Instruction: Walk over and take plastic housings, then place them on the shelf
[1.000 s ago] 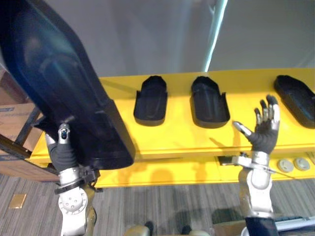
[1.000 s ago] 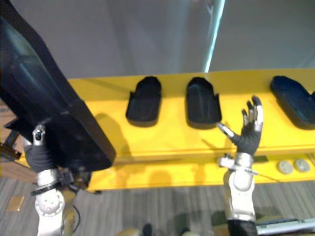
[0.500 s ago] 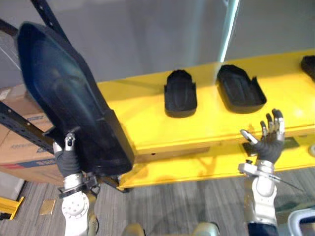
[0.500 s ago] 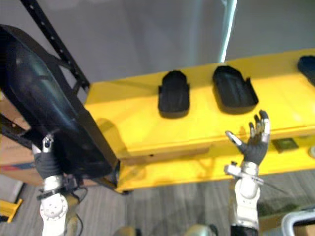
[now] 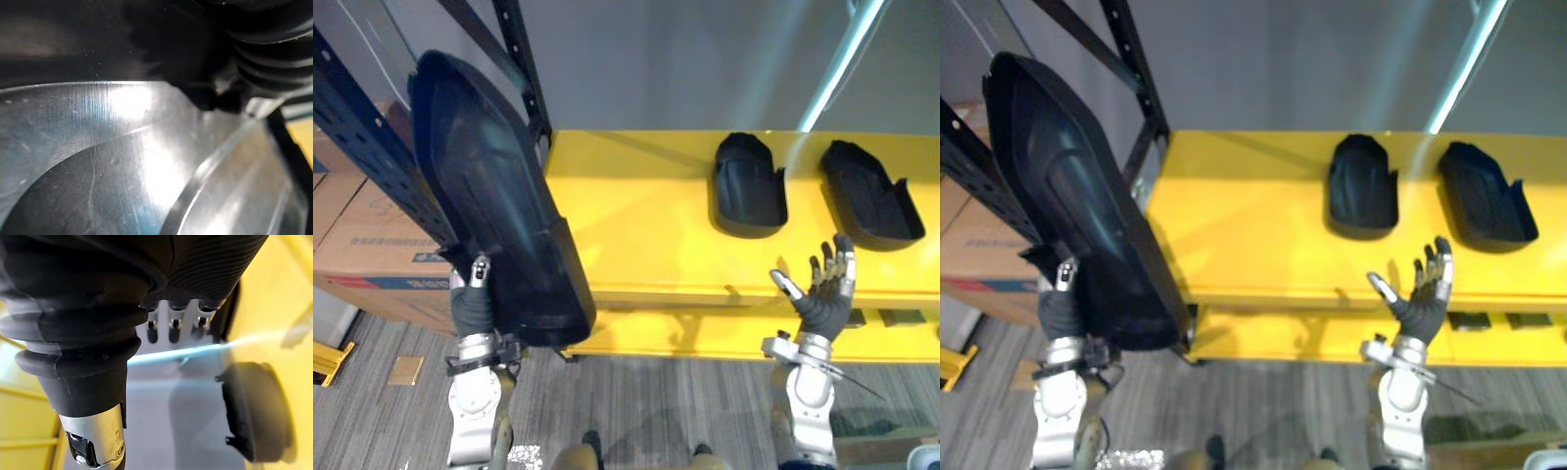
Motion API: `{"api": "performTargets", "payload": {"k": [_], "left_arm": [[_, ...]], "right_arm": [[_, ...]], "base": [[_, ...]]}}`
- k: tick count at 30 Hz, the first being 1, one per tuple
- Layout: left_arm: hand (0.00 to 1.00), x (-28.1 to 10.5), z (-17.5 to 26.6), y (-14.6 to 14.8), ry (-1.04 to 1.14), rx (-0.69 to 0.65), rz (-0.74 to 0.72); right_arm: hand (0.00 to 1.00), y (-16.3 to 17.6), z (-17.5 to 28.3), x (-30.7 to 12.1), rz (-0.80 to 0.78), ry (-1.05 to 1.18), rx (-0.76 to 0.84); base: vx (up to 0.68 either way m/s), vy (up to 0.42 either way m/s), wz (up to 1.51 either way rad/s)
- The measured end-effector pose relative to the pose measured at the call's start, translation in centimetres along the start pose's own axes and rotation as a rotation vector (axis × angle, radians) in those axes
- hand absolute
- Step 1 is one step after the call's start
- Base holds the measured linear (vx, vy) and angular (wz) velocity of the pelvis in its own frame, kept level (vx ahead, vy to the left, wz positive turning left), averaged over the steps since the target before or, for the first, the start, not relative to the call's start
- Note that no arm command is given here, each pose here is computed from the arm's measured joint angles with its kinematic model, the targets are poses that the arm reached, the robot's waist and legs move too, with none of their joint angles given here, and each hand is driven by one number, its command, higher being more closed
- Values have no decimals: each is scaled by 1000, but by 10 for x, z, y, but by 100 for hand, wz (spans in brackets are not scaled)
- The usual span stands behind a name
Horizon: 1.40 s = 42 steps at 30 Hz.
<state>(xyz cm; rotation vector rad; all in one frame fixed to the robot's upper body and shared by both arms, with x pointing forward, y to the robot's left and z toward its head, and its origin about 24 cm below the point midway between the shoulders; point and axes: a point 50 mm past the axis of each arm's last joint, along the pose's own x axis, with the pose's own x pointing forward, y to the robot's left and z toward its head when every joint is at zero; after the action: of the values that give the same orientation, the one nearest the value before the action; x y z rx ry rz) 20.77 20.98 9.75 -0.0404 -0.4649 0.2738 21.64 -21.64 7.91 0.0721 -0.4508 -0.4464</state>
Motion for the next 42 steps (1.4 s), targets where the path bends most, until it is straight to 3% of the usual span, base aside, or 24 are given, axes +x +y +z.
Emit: {"api": "performTargets", "payload": {"k": [9, 18, 26, 32, 42], "left_arm": [[100, 19, -6, -7, 71, 98, -37], [100, 102, -42, 9, 249, 397, 23], [100, 136, -40, 7, 312, 406, 90], [100, 143, -51, 27, 471, 476, 170], [100, 151, -55, 44, 605, 478, 256]], "right_arm": [[0, 2, 2, 3, 36, 7, -1], [0, 17, 25, 2, 271, -72, 93], [0, 42, 20, -27, 536, 17, 177], [0, 59, 29, -40, 705, 22, 227], [0, 69, 27, -49, 803, 61, 225]], "base": [[-58, -9, -17], [-43, 5, -28], [28, 4, -22], [-10, -9, -2], [-44, -24, -4]]}}
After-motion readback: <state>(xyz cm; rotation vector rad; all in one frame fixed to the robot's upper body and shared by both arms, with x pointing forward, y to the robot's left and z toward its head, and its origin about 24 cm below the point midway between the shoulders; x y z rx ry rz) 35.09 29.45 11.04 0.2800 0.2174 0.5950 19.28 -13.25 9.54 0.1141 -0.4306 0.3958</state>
